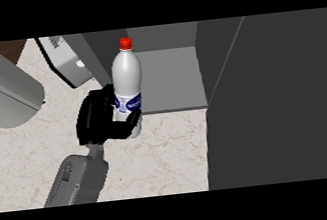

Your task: Pick up the bottled water, place it into the cabinet and close the cabinet

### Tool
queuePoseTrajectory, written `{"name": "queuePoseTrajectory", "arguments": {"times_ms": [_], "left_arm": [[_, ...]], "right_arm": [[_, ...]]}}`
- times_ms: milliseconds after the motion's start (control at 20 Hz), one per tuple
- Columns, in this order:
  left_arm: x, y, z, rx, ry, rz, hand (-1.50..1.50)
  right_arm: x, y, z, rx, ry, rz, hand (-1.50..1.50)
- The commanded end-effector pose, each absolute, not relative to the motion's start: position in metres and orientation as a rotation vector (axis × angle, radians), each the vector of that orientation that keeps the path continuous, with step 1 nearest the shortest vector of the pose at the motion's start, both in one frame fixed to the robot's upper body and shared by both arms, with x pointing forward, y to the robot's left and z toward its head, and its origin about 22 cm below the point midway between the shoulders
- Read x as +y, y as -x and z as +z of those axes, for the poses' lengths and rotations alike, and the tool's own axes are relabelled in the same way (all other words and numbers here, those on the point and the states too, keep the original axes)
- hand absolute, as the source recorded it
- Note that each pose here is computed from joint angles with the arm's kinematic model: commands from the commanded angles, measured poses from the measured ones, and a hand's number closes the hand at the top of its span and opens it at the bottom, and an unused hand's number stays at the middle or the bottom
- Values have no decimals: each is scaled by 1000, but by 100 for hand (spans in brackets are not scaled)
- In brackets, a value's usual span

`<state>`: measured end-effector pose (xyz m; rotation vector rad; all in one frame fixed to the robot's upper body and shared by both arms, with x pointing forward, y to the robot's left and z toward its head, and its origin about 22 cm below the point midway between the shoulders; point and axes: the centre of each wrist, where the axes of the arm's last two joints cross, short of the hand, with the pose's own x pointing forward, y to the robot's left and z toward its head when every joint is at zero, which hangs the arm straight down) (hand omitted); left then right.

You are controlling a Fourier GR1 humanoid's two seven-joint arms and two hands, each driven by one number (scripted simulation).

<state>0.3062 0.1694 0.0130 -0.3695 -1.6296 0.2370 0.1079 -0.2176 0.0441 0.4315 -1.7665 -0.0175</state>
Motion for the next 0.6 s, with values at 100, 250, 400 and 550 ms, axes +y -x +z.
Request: {"name": "queuePoseTrajectory", "arguments": {"times_ms": [100,250,400,550], "left_arm": [[115,-341,63,-1743,285,121,150],[105,-336,70,-1752,242,77,150],[107,-349,75,-1778,173,57,150],[111,-355,79,-1774,104,63,150]], "right_arm": [[-211,-107,49,-1760,-473,6,-150],[-219,-116,50,-1774,-467,-21,-150],[-221,-120,45,-1771,-471,2,-150],[-216,-114,46,-1763,-478,3,-150]]}}
